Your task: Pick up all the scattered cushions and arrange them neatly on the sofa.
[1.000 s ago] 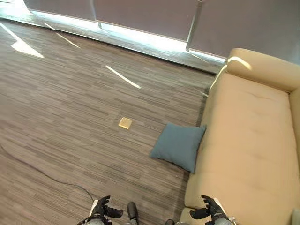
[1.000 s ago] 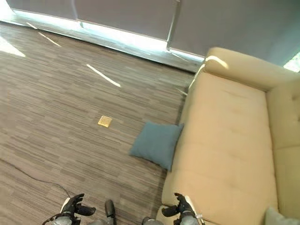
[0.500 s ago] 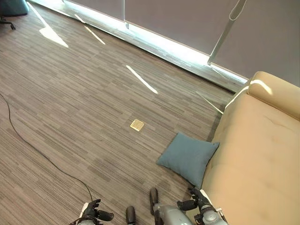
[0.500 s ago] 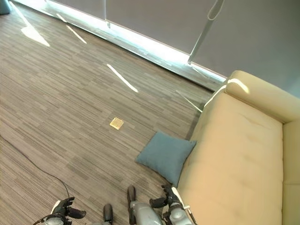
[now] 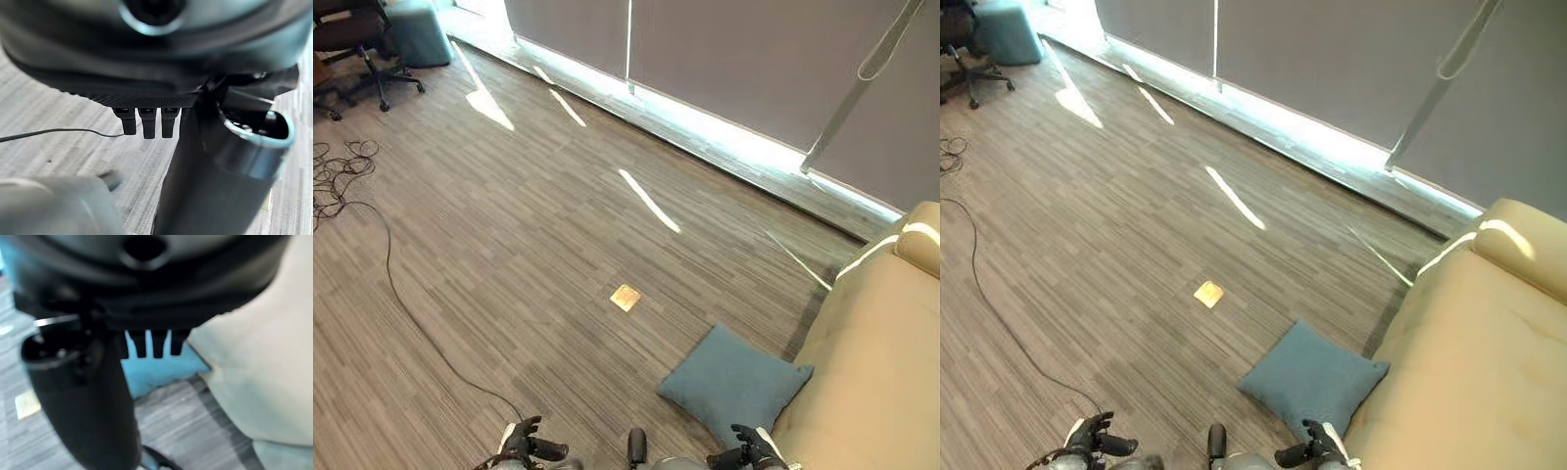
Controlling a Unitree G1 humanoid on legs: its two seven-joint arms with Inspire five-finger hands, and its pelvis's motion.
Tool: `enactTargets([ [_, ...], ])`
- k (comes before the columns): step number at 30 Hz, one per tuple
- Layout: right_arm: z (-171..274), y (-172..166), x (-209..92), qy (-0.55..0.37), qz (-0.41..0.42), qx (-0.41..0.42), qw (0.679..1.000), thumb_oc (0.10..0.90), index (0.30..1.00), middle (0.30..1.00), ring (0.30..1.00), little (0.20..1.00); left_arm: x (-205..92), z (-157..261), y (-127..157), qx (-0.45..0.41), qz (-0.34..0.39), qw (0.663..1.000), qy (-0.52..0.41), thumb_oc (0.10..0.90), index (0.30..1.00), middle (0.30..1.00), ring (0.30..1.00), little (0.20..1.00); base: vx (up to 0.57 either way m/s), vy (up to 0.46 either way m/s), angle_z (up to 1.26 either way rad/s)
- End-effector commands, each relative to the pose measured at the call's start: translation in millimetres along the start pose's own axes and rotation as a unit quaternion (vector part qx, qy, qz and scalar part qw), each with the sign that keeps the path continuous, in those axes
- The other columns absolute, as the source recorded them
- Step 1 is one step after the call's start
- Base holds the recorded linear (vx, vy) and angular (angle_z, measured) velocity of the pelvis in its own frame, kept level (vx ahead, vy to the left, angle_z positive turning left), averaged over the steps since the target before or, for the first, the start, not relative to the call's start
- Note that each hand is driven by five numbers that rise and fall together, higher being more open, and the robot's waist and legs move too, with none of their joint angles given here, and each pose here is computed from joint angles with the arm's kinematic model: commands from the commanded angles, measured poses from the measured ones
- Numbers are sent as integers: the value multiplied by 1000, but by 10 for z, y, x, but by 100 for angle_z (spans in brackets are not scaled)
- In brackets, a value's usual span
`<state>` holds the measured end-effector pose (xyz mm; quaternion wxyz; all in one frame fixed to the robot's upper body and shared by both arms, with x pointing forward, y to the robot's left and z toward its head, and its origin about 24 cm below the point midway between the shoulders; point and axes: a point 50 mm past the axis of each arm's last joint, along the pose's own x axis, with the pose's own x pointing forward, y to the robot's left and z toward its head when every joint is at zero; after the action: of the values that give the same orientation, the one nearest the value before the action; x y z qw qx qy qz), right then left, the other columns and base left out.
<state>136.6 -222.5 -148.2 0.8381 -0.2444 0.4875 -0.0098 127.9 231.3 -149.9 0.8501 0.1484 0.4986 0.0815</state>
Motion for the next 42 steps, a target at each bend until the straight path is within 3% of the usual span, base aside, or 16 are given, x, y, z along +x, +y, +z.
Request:
enactTargets([
  [1,-109,-132,-12,7,-22,0,1000,800,900,900,900,900,6,1,255,20,32,999,-14,800,900,900,900,900,365,194,-32],
  [12,-28,54,-16,-2,7,-4,1000,800,900,900,900,900,9,-1,272,39,29,999,-12,800,900,900,900,900,239,208,-38],
  [23,25,16,4,-7,5,-33,999,800,900,900,900,900,-5,-97,219,17,23,1000,8,800,900,900,900,900,278,60,-45],
  [30,-346,-19,-72,51,-5,5,999,800,900,900,900,900,-19,-80,16,52,-13,999,-1,800,900,900,900,900,339,-53,17],
  [33,-312,-139,-49,45,-22,14,999,800,900,900,900,900,7,120,7,54,-17,998,-37,800,900,900,900,900,296,-164,3],
  [42,-243,-140,-33,30,-18,-12,999,800,900,900,900,900,-9,57,-47,55,-19,998,-32,800,900,900,900,900,300,45,-125],
])
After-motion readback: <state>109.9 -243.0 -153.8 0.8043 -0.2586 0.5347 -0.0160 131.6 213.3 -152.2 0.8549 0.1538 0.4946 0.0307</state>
